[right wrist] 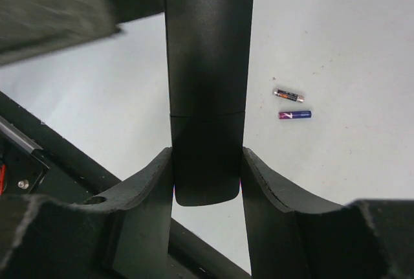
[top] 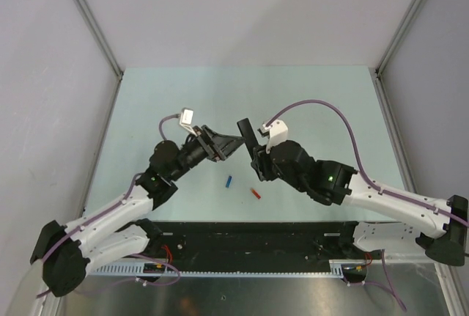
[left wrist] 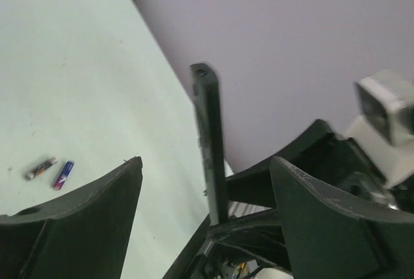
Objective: Load the batteries into the remote control
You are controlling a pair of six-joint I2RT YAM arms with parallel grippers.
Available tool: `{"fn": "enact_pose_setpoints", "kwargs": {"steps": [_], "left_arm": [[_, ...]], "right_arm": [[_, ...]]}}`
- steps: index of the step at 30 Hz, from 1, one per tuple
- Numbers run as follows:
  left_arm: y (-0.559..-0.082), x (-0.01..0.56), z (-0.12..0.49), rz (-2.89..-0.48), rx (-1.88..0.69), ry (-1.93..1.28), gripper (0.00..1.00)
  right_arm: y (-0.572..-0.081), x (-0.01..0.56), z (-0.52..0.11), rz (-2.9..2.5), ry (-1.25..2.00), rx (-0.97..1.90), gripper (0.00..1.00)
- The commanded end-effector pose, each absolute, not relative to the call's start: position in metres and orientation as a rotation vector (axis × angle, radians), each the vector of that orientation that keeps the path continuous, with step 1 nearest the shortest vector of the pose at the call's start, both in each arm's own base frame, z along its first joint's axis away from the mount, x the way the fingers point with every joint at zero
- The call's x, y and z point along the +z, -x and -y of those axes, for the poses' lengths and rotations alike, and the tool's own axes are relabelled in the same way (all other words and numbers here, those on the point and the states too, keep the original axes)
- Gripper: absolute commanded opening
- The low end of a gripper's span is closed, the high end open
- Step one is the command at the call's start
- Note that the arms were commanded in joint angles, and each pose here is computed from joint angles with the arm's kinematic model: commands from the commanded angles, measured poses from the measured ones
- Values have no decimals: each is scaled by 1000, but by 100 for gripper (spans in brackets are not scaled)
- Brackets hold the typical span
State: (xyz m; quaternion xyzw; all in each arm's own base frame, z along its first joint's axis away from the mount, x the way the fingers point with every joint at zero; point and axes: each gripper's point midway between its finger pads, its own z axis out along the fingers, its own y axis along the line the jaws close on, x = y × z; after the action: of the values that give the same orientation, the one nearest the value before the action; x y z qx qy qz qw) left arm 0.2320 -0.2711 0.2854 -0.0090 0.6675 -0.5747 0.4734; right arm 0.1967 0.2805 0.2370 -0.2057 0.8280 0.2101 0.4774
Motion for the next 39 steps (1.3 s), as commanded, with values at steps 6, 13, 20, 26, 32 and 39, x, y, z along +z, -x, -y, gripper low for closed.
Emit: {"fn": "enact_pose_setpoints", "kwargs": {"steps": [6, 13, 20, 26, 32, 39], "left_arm": [[-246, 269, 289, -1726, -1323, 37, 81], [-250, 276, 298, -1721, -1340, 50, 77], [-255, 283, 302, -1709, -1337, 42, 53], [-253, 279, 306, -1718, -1359, 36, 38], [-251, 277, 307, -1720, -1371, 27, 49], [-249, 273, 307, -1729, -1376, 27, 41]], "right_arm": [[-202, 267, -293, -1947, 457, 517, 33], [-199, 265, -302, -1950, 477, 530, 33], [-195, 265, -306, -1947, 491, 547, 33], [-195, 265, -309, -1945, 490, 553, 33], [-195, 264, -312, -1947, 490, 556, 33], [-196, 265, -313, -1945, 492, 548, 33]]}}
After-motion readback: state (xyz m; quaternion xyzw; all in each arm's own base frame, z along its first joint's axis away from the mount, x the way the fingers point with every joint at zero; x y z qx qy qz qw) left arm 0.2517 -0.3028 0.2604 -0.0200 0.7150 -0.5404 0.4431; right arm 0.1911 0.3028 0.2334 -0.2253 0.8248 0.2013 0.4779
